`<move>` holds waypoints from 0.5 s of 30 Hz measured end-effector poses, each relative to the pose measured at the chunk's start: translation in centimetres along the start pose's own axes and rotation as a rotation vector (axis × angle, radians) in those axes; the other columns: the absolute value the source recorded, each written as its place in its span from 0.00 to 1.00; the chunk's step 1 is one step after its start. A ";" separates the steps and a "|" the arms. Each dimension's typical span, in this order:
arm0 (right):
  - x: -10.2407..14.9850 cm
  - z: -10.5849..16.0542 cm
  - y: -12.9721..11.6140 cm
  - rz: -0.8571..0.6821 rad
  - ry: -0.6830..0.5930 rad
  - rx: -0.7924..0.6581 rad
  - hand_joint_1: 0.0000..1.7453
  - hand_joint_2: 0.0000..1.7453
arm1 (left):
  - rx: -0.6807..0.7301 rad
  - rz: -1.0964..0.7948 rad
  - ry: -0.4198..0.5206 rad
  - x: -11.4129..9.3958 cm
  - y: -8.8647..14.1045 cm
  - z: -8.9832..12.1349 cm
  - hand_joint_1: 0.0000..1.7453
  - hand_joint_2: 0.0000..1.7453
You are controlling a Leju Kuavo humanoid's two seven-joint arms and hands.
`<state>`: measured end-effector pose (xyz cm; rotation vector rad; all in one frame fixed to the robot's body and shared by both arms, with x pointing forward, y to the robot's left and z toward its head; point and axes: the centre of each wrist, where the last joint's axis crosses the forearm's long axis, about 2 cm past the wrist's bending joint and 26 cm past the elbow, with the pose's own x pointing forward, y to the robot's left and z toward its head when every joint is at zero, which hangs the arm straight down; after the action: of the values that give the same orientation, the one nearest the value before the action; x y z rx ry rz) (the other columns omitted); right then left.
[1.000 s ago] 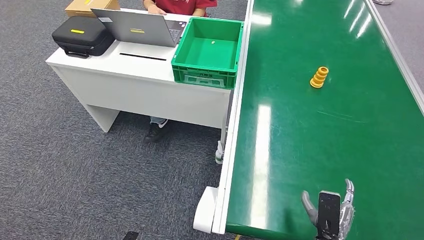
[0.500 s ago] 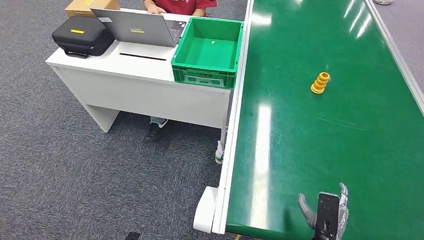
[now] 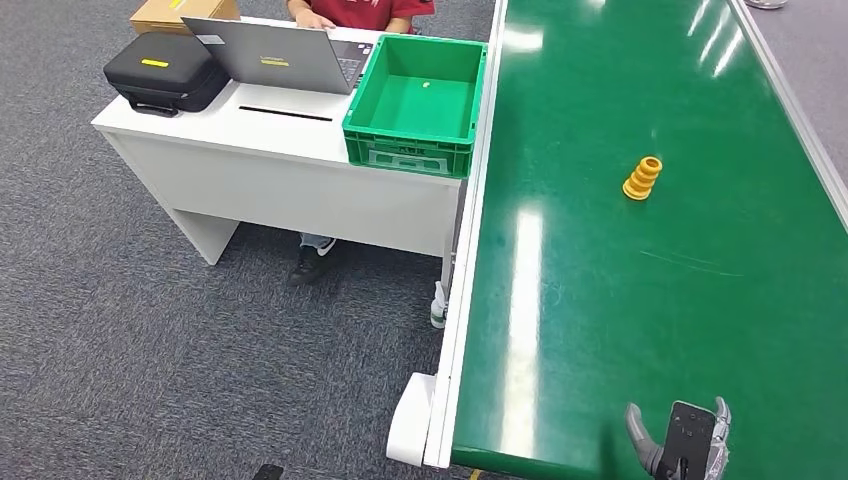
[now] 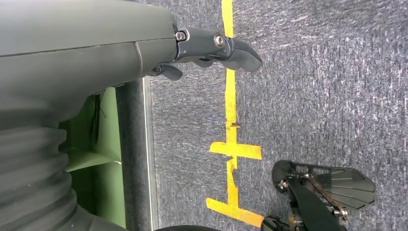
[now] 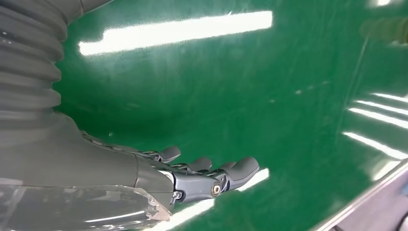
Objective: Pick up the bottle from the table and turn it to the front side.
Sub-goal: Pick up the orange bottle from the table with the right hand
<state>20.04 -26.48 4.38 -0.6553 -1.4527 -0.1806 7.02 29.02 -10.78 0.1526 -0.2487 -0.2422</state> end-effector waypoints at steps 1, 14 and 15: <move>-0.1 0.0 0.0 0.000 0.008 -0.003 0.00 1.00 | -0.001 -0.001 0.000 0.0 -0.1 0.0 0.00 1.00; -2.4 -1.3 1.5 0.020 0.134 -0.014 0.00 1.00 | -0.014 0.095 0.004 0.1 -0.8 0.1 0.00 1.00; -2.5 -1.4 1.6 0.018 0.140 -0.014 0.00 1.00 | -0.014 0.100 0.006 0.0 -0.8 0.1 0.00 1.00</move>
<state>21.71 -26.58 1.51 -0.6541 -1.3120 -0.2186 6.85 28.25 -10.80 0.1269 -0.2484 -0.1446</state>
